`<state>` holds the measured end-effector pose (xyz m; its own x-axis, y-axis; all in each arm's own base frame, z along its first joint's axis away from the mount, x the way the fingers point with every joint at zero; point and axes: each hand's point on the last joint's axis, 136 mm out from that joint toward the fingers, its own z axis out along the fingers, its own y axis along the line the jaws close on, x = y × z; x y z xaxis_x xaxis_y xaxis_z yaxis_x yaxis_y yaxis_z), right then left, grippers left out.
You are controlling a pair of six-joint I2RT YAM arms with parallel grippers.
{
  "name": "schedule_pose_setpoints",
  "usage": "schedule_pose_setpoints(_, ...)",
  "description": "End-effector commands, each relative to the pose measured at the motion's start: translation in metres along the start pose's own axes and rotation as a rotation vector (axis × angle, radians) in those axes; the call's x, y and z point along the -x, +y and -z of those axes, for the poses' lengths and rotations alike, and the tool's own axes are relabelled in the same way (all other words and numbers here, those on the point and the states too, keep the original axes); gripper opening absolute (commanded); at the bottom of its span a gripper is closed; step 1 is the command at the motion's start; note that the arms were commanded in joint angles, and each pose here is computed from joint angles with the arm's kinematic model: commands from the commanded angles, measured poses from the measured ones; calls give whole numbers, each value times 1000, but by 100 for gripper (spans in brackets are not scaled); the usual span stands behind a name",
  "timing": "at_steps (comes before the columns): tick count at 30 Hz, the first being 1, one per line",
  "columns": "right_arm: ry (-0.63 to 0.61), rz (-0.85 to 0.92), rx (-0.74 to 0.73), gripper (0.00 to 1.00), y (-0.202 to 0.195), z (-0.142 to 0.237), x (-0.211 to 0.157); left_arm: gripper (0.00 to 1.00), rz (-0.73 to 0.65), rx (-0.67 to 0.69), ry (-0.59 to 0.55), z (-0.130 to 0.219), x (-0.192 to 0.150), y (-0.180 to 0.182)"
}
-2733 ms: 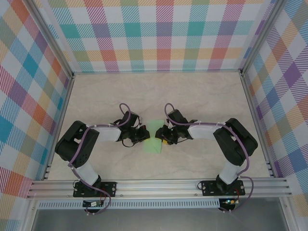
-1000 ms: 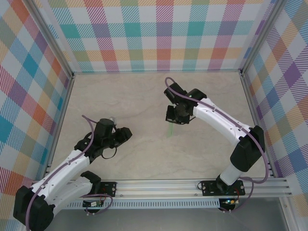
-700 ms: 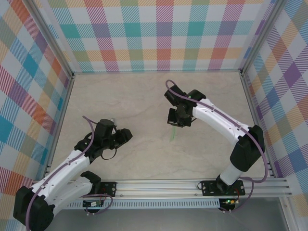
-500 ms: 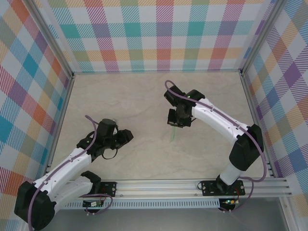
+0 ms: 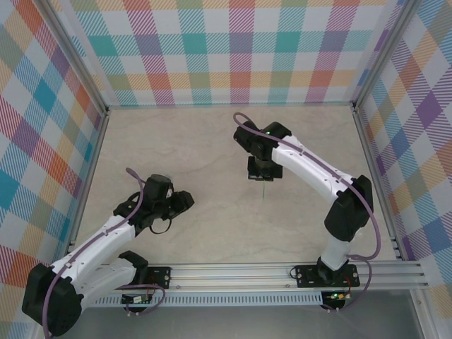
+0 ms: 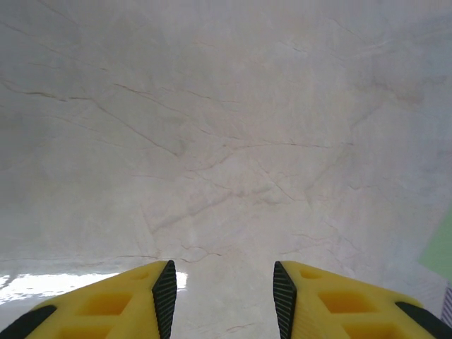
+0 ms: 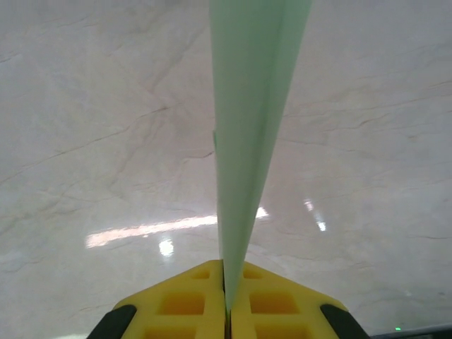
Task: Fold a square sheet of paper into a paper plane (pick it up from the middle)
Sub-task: Turn over the paper at the center of the table.
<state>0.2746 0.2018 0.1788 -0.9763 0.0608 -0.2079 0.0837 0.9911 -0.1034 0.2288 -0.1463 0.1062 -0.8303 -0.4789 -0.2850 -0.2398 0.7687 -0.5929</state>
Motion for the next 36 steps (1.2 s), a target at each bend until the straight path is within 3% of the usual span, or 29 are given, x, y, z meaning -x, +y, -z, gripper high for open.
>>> schedule_pose_setpoints(1,30,109,-313,7,-38,0,-8,42,37,98,-87,8,15,21)
schedule_pose_setpoints(5,69,177,-467,8,-29,-14,-12,43,44,164,-131,13,21,33)
schedule_pose_setpoints(12,131,238,-452,12,27,-49,-24,44,31,241,-246,35,35,52)
schedule_pose_setpoints(21,271,148,-167,19,104,-99,-45,45,-16,274,-229,35,36,55)
schedule_pose_setpoints(25,321,125,-13,31,139,-108,-51,46,-20,282,-204,33,32,57)
schedule_pose_setpoints(27,312,110,13,31,144,-104,-45,46,-14,284,-180,30,30,55)
schedule_pose_setpoints(32,253,37,174,43,135,-68,-26,46,16,197,-70,15,23,29)
schedule_pose_setpoints(34,230,-2,275,42,127,-56,-25,46,41,113,-3,4,16,10)
schedule_pose_setpoints(36,209,-42,369,35,118,-57,-30,43,50,20,56,-7,13,-12)
